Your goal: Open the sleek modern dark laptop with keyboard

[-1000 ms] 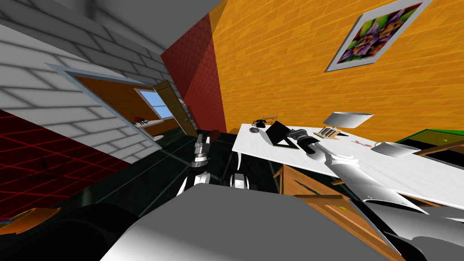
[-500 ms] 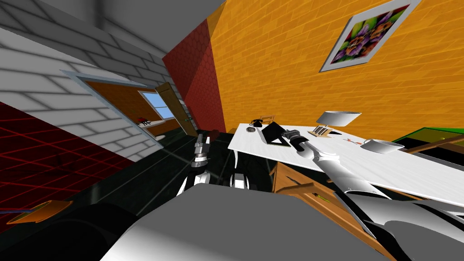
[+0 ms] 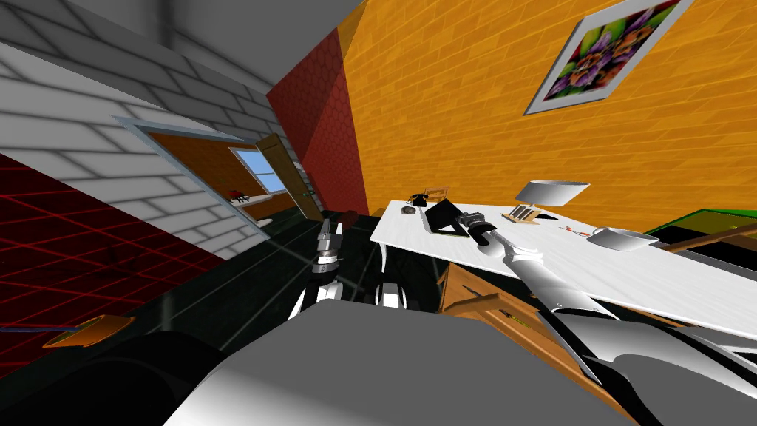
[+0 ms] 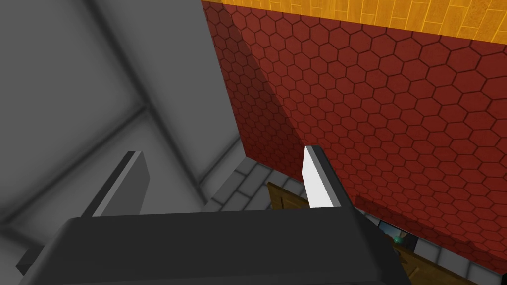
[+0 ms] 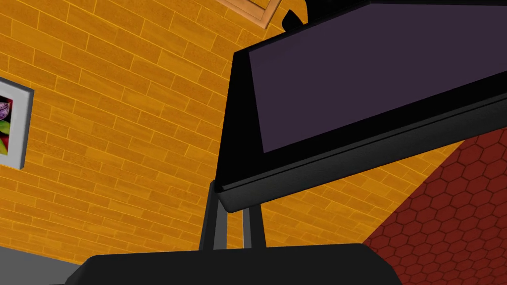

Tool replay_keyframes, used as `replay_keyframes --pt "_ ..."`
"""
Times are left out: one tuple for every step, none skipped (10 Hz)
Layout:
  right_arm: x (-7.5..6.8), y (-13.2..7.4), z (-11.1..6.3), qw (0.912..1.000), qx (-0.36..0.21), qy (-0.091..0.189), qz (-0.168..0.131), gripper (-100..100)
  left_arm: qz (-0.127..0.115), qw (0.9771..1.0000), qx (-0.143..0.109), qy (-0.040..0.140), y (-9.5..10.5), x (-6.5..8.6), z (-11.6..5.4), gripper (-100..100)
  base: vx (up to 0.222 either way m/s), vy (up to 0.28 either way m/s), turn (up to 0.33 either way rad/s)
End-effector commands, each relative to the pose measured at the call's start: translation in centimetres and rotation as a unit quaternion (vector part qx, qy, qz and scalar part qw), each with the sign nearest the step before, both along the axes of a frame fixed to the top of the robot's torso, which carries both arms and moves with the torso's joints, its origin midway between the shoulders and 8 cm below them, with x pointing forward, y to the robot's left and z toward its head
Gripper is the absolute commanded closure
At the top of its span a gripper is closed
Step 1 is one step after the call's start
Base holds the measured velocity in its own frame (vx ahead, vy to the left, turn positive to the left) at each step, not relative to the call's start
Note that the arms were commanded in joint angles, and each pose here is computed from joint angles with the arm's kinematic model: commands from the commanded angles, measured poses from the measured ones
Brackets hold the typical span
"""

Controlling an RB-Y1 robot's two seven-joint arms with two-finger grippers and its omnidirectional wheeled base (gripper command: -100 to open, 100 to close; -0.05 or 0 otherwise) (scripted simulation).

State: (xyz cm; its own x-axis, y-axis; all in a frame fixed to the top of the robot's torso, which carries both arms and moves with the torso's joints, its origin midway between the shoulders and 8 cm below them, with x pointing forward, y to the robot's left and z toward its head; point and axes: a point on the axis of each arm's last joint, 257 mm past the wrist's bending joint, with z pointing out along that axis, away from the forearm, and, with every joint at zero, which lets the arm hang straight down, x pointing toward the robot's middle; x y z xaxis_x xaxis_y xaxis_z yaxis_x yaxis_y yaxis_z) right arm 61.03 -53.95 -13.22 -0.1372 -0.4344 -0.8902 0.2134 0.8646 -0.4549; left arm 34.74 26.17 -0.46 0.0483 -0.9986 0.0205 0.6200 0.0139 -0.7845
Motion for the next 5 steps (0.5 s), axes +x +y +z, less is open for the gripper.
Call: replay_keyframes --pt "0.25 0.85 -0.14 0.9997 0.018 -0.015 -0.005 100 0.0 1.0 0.0 0.0 0.0 0.0 0.0 0 -0.055 -0.136 0.122" --pt "0.28 1.15 -0.51 0.9994 0.03 -0.018 -0.007 100 0.0 1.0 0.0 0.0 0.0 0.0 0.0 0 -0.051 -0.106 0.095" --pt "0.25 1.37 -0.49 0.999 0.035 -0.025 -0.011 100 0.0 1.0 0.0 0.0 0.0 0.0 -0.01 0 -0.05 -0.117 0.137" --pt "0.23 1.63 -0.91 0.9983 0.049 -0.029 -0.015 100 0.0 1.0 0.0 0.0 0.0 0.0 0.0 0 -0.043 -0.105 0.092" --pt "0.11 1.66 -0.87 0.9977 0.054 -0.036 -0.021 100 0.0 1.0 0.0 0.0 0.0 0.0 0.0 0 -0.061 -0.109 0.126"
